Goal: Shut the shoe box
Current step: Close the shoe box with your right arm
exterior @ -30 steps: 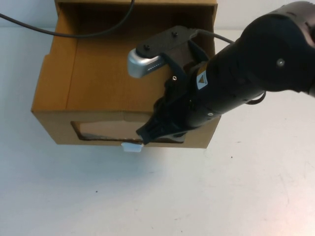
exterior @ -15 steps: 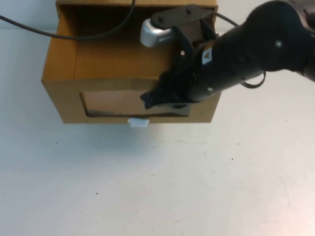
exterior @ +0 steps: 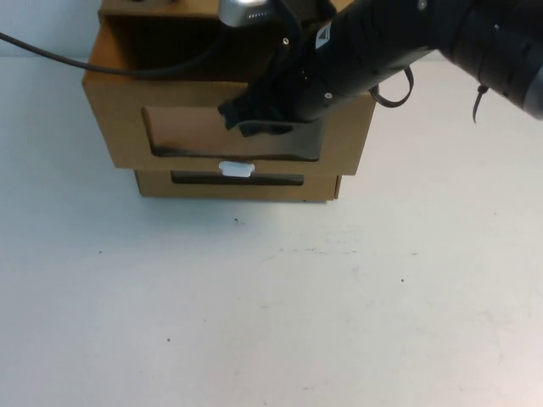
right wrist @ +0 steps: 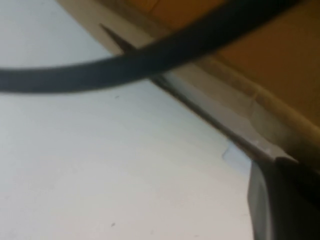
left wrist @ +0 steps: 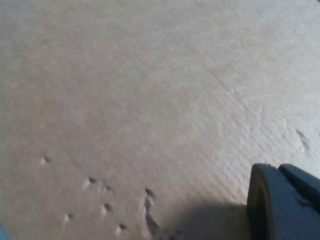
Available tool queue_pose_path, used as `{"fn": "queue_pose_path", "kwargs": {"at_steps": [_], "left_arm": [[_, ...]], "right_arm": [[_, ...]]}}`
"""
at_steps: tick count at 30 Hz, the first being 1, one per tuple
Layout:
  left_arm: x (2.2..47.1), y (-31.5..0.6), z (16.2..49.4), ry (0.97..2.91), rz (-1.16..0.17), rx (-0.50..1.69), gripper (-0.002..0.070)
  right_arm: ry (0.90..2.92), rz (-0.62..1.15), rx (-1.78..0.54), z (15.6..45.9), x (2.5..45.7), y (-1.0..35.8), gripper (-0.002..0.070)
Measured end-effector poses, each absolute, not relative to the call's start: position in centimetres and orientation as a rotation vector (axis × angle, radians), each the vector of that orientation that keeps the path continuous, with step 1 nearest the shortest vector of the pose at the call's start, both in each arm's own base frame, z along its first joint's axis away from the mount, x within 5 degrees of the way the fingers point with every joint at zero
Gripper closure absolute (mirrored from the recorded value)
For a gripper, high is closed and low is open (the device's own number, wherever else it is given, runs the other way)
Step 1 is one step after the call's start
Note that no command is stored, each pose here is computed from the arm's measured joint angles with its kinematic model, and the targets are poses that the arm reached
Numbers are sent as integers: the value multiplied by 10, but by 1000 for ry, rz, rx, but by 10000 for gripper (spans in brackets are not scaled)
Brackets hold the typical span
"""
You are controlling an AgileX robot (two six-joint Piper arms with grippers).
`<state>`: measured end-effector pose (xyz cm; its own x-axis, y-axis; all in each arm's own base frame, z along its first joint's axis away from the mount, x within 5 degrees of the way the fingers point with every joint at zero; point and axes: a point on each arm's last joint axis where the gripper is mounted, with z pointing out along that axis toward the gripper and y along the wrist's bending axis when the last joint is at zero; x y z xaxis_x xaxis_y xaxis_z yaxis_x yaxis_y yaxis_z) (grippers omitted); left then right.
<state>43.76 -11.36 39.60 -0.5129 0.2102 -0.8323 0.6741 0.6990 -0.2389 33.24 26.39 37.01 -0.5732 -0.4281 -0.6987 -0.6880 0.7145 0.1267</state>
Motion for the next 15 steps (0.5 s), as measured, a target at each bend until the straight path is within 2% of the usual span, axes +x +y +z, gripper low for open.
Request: {"fn": "queue_pose_path", "kwargs": {"at_steps": [4, 15], "left_arm": [[438, -114, 396, 2070, -704, 675, 678], [437, -114, 396, 2071, -706, 678, 678]], "right_arm": [[2259, 590, -892, 374, 332, 261, 687], [2284, 605, -843, 375, 343, 242, 687]]}}
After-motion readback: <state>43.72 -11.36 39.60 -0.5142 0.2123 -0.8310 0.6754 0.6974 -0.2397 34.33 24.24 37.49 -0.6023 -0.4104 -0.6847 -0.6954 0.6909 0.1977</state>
